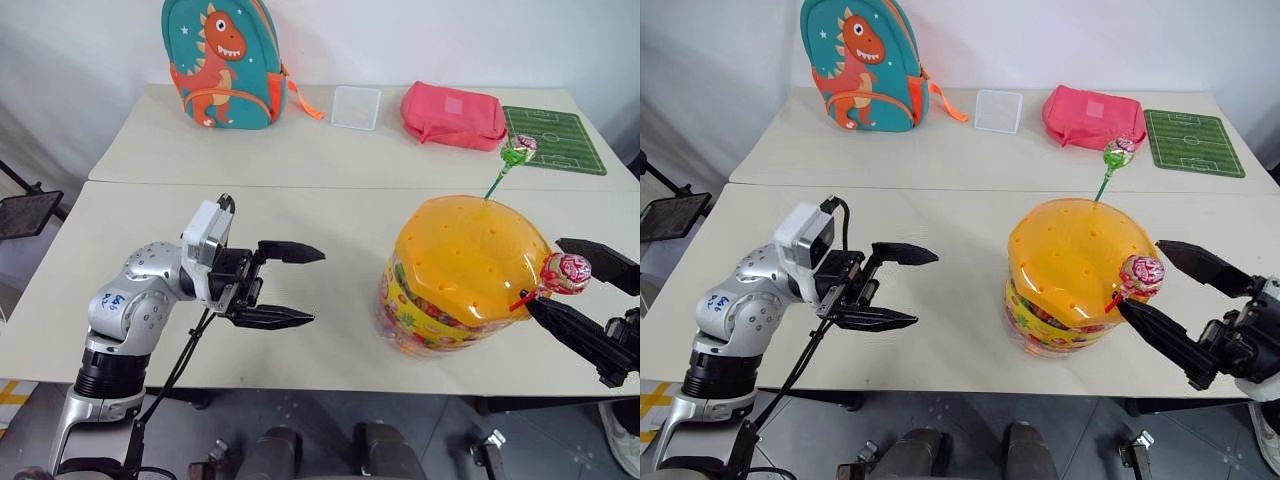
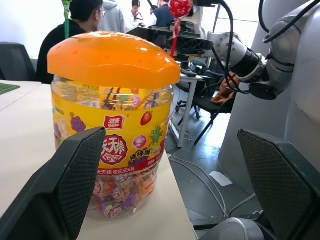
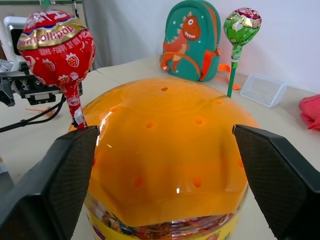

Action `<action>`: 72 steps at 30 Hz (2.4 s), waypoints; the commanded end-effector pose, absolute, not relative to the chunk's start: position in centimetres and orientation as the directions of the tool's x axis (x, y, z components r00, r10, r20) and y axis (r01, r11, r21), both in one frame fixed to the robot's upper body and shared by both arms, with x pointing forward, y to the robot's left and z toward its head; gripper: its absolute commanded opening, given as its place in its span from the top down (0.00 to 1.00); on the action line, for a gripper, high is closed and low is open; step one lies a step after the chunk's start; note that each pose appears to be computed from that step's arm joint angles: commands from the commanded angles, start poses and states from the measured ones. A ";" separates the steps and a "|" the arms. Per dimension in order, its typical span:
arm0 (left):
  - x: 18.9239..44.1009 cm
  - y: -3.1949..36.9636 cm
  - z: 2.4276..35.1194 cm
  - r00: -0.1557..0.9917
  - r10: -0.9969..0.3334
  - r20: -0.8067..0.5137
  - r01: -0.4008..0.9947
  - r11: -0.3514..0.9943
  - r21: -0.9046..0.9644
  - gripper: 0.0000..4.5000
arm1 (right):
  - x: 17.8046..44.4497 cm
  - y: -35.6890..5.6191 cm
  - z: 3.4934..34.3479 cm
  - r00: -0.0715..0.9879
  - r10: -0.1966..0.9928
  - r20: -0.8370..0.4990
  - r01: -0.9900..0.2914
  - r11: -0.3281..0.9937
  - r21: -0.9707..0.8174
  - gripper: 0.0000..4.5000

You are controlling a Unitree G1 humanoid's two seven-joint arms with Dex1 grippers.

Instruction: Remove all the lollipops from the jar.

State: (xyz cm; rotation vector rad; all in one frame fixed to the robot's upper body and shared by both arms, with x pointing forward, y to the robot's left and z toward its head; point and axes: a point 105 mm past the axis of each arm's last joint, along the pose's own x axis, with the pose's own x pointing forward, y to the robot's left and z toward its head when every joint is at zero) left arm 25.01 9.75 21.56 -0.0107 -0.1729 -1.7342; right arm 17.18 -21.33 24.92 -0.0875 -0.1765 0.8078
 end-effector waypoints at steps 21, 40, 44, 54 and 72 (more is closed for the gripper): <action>25.4 9.9 22.3 -0.192 -0.976 0.102 0.971 -0.174 0.163 0.00 | 16.0 -19.7 25.3 0.527 0.847 0.061 -0.819 0.526 -0.228 0.12; 25.2 9.4 23.5 -0.204 -0.967 0.154 0.966 -0.174 0.191 0.00 | 16.5 -20.7 29.7 0.504 0.783 0.365 -0.795 0.586 -0.160 0.99; 24.6 8.9 23.4 -0.237 -0.965 0.110 0.949 -0.207 0.237 0.00 | 16.9 -22.9 31.6 0.566 0.685 0.459 -0.744 0.664 -0.074 0.99; 23.7 9.4 19.9 -0.179 -0.970 -0.162 0.935 -0.219 0.280 0.00 | 22.0 -39.0 22.9 0.980 0.001 -0.197 -0.032 0.988 -0.154 0.99; 23.4 9.1 20.7 -0.122 -0.989 -0.080 0.959 -0.138 0.248 0.00 | 24.6 -43.1 11.5 0.740 -0.168 -0.651 0.048 0.979 -0.198 0.89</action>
